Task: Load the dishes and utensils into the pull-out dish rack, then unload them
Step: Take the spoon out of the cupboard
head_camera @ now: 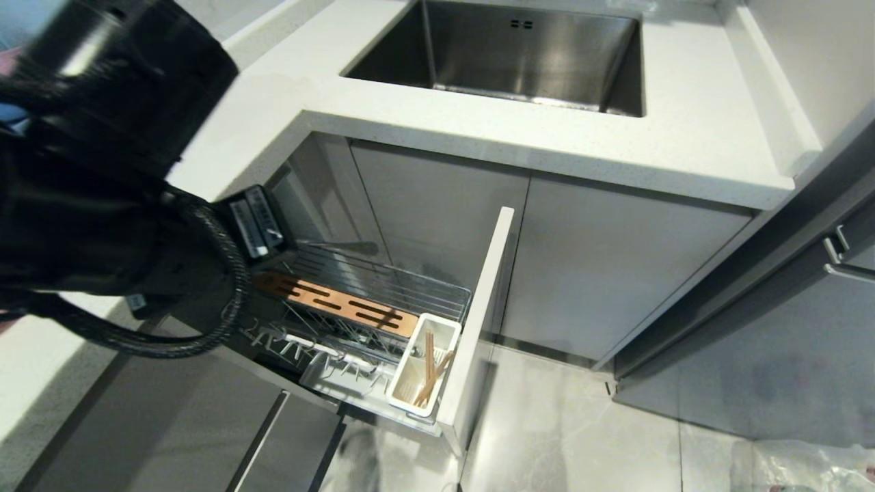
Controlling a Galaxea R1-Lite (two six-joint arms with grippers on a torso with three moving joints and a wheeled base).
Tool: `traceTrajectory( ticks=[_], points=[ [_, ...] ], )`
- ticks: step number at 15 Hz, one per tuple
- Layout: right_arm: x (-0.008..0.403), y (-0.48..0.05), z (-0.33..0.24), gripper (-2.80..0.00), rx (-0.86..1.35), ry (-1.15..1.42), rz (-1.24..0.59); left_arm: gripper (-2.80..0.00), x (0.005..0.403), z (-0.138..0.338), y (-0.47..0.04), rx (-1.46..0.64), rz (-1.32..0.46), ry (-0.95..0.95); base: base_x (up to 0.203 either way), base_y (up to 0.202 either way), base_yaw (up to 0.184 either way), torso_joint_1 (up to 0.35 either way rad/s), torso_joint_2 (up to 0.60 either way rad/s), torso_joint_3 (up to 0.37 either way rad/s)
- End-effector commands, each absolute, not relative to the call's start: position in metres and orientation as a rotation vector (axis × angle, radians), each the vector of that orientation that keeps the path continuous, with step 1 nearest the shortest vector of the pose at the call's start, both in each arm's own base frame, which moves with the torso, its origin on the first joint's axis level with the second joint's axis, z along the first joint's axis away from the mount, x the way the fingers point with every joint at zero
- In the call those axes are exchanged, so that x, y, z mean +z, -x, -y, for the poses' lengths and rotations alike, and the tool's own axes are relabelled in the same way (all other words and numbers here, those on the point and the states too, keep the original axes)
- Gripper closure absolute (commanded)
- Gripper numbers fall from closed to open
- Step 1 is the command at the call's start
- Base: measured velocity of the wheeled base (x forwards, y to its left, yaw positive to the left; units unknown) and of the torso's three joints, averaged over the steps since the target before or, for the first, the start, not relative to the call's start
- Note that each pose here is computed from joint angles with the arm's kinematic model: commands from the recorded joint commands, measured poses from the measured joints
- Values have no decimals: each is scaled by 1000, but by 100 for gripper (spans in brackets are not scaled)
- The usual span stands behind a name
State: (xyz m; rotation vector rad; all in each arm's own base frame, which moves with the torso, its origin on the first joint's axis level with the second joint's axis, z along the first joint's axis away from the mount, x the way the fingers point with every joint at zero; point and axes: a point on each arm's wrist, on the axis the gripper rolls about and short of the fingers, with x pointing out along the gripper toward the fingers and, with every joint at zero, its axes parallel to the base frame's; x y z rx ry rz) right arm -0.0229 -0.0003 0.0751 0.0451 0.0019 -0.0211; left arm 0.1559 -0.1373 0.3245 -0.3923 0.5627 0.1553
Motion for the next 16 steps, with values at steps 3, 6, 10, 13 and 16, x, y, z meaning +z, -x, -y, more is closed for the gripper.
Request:
traceTrajectory(
  ticks=[3, 6, 10, 13, 16],
  points=[
    [75, 23, 0, 0, -22, -44, -4, 0, 371, 86, -106, 92, -388, 529, 0, 0, 0, 0, 0, 0],
    [75, 23, 0, 0, -21, -45, -4, 0, 391, 39, -73, 156, -244, 585, 0, 0, 0, 0, 0, 0],
    [75, 23, 0, 0, -20, -45, -4, 0, 402, 0, -39, 364, -79, 580, 0, 0, 0, 0, 0, 0],
    [75, 23, 0, 0, -21, -46, -4, 0, 402, -9, -30, 537, -12, 568, 0, 0, 0, 0, 0, 0],
    [75, 23, 0, 0, -20, -45, -4, 0, 394, -15, -42, 691, 23, 582, 0, 0, 0, 0, 0, 0]
  ],
)
